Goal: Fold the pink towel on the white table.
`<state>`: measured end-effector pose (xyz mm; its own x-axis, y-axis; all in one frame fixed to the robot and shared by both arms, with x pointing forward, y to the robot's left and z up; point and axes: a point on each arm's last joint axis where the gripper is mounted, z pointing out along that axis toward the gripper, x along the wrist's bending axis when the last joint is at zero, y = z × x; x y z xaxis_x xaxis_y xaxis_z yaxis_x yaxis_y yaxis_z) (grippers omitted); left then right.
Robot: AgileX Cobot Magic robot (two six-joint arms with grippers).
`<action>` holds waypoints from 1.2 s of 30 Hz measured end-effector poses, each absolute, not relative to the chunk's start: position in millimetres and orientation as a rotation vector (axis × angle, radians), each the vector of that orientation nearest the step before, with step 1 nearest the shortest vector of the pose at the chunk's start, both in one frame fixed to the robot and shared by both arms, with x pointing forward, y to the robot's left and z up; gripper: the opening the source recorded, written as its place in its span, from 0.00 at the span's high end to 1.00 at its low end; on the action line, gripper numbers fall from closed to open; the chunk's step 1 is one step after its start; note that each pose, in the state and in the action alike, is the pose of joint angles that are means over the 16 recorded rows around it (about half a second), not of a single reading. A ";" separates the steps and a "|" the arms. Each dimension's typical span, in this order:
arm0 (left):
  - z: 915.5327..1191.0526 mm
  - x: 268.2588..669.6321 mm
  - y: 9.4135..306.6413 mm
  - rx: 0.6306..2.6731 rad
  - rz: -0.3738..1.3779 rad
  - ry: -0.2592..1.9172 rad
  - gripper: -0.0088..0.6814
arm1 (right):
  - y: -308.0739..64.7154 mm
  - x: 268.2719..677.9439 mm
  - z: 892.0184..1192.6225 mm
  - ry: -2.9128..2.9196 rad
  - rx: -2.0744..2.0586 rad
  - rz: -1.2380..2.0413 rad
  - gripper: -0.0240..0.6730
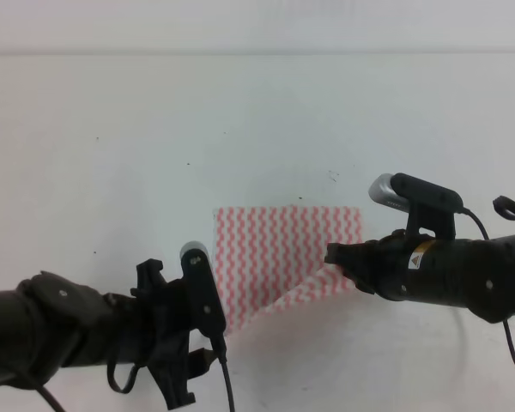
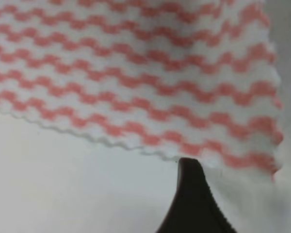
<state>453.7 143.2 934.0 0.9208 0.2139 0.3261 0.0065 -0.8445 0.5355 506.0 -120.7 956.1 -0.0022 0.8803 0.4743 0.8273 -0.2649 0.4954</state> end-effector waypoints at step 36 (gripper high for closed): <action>908.2 460.8 140.5 2.619 0.467 0.109 0.88 | -120.8 505.8 956.1 1.877 2.144 1.121 0.99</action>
